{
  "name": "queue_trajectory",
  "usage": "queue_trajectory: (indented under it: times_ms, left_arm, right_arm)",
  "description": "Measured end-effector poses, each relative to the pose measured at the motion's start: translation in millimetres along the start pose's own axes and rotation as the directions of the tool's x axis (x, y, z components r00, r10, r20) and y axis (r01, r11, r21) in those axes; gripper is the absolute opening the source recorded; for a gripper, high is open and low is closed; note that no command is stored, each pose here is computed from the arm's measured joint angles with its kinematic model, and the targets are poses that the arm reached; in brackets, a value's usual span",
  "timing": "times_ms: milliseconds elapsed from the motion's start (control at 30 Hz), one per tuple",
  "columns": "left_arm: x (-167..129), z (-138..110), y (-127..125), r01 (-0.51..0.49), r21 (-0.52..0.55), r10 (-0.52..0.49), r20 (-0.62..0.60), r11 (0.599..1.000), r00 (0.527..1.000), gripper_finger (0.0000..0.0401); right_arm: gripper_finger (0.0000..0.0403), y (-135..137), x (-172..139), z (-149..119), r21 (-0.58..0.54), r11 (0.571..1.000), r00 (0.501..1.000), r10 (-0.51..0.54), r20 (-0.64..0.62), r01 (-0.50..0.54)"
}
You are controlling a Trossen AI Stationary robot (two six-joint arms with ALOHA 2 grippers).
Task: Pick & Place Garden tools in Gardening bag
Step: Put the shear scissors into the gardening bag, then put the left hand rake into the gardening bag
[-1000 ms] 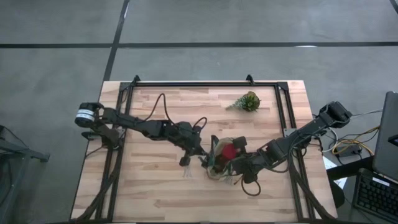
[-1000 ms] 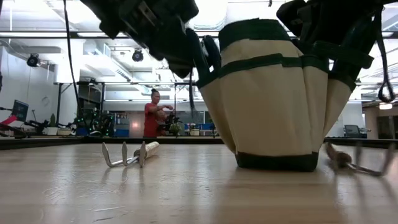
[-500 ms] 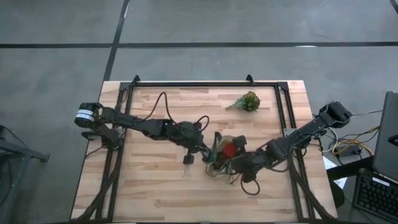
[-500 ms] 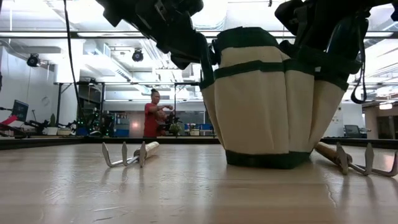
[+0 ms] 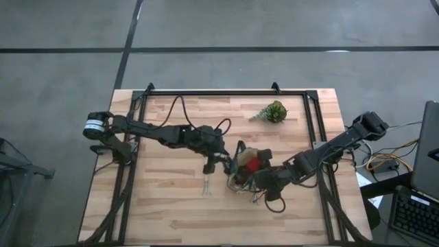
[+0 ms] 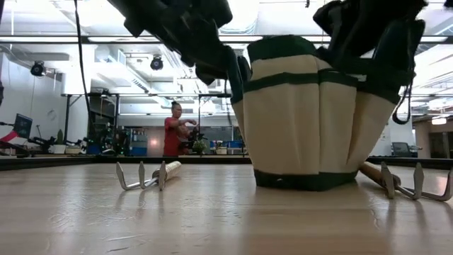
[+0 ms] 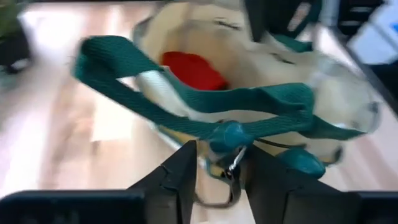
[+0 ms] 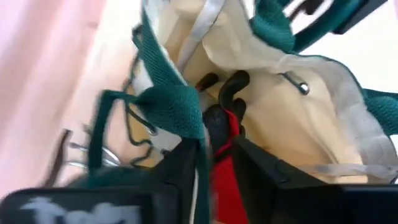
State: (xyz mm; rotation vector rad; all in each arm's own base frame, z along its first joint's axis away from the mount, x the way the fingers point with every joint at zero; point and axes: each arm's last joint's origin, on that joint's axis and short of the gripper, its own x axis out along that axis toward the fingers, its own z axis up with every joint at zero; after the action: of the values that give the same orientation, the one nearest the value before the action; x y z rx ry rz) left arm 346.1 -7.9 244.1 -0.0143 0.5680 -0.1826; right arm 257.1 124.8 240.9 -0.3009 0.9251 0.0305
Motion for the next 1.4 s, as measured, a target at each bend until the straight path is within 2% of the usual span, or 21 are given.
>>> queue_trajectory:
  times_ms: [100,267,433,900,1033,1133,1200,1267,1400]
  left_arm:
    - [0.4,0.1,-5.0,0.066,0.059,-0.066,0.001,0.996,0.998,0.0134]
    - [-4.2,3.3,-6.4,0.066,0.075,-0.068,0.017,0.995,0.998,0.0137]
    - [-13.3,7.4,-7.8,0.064,0.099,-0.067,0.029,0.993,0.997,0.0138]
    - [-31.5,16.9,-9.6,0.022,0.116,-0.03,0.067,0.993,0.997,0.0138]
    - [-43.0,22.3,-14.6,0.025,0.143,-0.039,0.095,0.989,0.995,0.0138]
    - [-46.8,22.2,-24.9,0.058,0.186,-0.075,0.084,0.981,0.994,0.0138]
    - [-47.7,21.8,-33.8,0.083,0.198,-0.099,0.075,0.977,0.992,0.0138]
    - [-47.5,21.1,-42.8,0.108,0.166,-0.12,0.066,0.98,0.991,0.0137]
    - [-46.3,9.3,-61.0,0.138,0.08,-0.135,-0.047,0.987,0.99,0.0138]
  right_arm:
    - [0.0129,-1.1,-8.2,7.6,0.011,1.0,1.0,0.026,0.012,-0.026]
    - [0.0172,-5.8,-23.8,20.3,0.015,0.999,1.0,0.028,0.014,-0.028]
    - [0.0192,-9.0,-32.8,25.1,0.024,1.0,1.0,0.019,-0.002,-0.019]
    - [0.0189,-12.9,-40.4,15.9,0.108,0.994,0.994,0.001,-0.107,0.01]
    - [0.0187,-6.8,-50.3,20.7,0.103,0.995,0.997,0.027,-0.067,-0.02]
    - [0.0187,4.9,-58.6,27.4,0.065,0.996,0.998,0.064,0.003,-0.064]
    - [0.0185,12.1,-58.5,26.7,0.044,0.996,0.997,0.073,0.0,-0.073]
    - [0.0182,15.3,-56.8,25.4,0.049,0.996,0.997,0.077,-0.007,-0.076]
    - [0.0176,17.4,-57.4,23.3,0.079,0.994,0.997,0.075,-0.009,-0.074]
